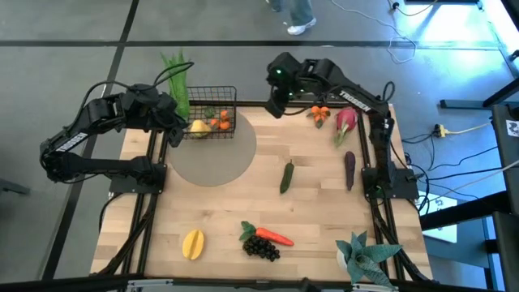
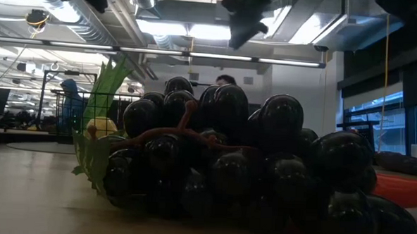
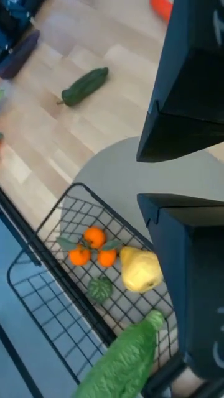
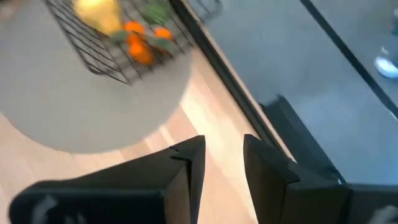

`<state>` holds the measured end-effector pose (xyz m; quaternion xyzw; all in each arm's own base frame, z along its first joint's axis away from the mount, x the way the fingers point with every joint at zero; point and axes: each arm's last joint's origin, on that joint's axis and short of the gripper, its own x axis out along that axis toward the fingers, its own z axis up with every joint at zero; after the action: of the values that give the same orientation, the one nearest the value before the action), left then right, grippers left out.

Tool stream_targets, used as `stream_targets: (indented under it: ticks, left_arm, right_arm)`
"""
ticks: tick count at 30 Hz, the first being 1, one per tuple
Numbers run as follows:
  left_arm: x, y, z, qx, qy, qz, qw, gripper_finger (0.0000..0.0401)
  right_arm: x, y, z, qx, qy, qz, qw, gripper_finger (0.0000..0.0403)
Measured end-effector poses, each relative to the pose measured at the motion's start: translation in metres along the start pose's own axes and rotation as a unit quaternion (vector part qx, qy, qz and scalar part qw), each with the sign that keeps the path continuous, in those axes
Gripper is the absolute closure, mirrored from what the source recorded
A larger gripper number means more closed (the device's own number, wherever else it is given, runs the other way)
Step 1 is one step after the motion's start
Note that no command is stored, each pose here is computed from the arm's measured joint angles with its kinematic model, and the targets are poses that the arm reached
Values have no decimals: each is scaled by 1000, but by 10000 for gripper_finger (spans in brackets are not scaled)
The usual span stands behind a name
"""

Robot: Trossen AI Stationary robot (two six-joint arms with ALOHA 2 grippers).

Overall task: Build produce basket
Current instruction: Put the dark purple grapes into the wire basket

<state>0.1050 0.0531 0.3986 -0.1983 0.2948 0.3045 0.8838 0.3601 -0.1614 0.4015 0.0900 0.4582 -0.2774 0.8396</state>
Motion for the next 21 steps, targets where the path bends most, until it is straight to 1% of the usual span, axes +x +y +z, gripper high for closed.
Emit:
stream_targets:
  ticks: [3,5,8,10,14,18,21]
  left_arm:
    - [0,1,-1,-14,3,14,1000,321]
    - [0,1,-2,-22,5,17,1000,321]
    - [0,2,-4,-23,15,23,999,321]
    - [0,3,-5,-31,20,25,999,321]
    - [0,3,-6,-37,25,27,999,321]
    - [0,3,-6,-59,25,28,998,321]
    - [0,3,-7,-61,29,28,997,321]
  right_arm:
    - [-8,-6,-9,29,36,-15,999,305]
    - [-11,-7,-15,34,62,-19,997,305]
    - [-16,-3,-25,8,106,-17,994,305]
    - [-17,5,-26,-14,105,-4,994,305]
    - [-24,26,-30,-87,109,96,986,305]
    - [-29,47,-33,-126,108,158,973,305]
    - [-34,61,-36,-144,110,211,961,305]
